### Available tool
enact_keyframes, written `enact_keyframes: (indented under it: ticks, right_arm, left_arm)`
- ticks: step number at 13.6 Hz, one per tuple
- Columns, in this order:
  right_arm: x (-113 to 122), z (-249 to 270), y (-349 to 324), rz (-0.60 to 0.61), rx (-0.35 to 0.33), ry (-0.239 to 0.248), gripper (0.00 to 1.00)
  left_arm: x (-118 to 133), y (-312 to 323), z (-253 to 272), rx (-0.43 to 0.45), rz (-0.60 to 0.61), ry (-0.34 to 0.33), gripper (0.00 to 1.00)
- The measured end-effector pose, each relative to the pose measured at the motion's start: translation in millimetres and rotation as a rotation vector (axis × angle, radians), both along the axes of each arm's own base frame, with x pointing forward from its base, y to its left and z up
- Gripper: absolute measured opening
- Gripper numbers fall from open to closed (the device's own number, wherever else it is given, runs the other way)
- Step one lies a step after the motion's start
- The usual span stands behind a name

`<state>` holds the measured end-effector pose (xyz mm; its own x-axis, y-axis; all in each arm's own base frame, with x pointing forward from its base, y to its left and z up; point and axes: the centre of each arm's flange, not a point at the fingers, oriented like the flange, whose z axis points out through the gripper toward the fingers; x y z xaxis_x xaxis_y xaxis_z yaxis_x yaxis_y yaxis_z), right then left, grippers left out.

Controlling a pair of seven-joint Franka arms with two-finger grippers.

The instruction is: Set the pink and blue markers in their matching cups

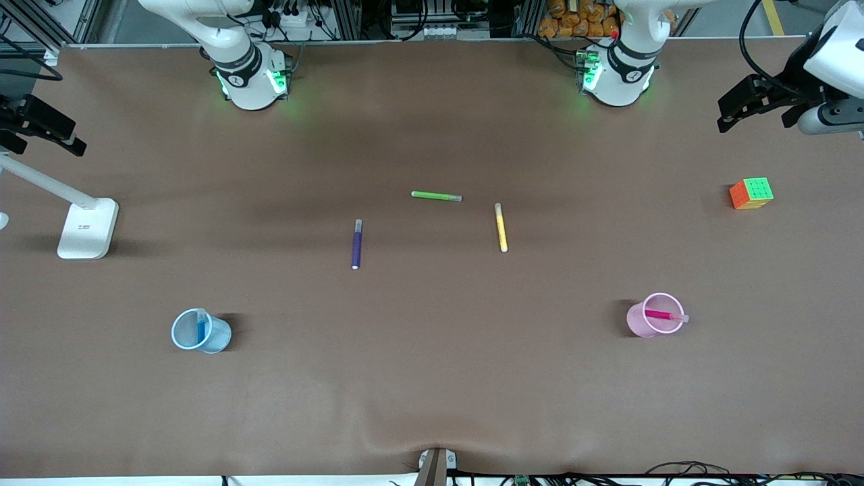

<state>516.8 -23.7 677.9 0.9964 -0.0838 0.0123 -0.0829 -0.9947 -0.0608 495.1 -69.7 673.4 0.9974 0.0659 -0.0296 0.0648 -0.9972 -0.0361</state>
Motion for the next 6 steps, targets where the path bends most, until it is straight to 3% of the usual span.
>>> enact_keyframes:
  ticks: [6]
  right_arm:
    - [0.8,-2.0,0.0,0.001,0.0,0.004,1.0]
  left_arm:
    - [0.0,0.0,0.0,0.0,0.0,0.0,1.0]
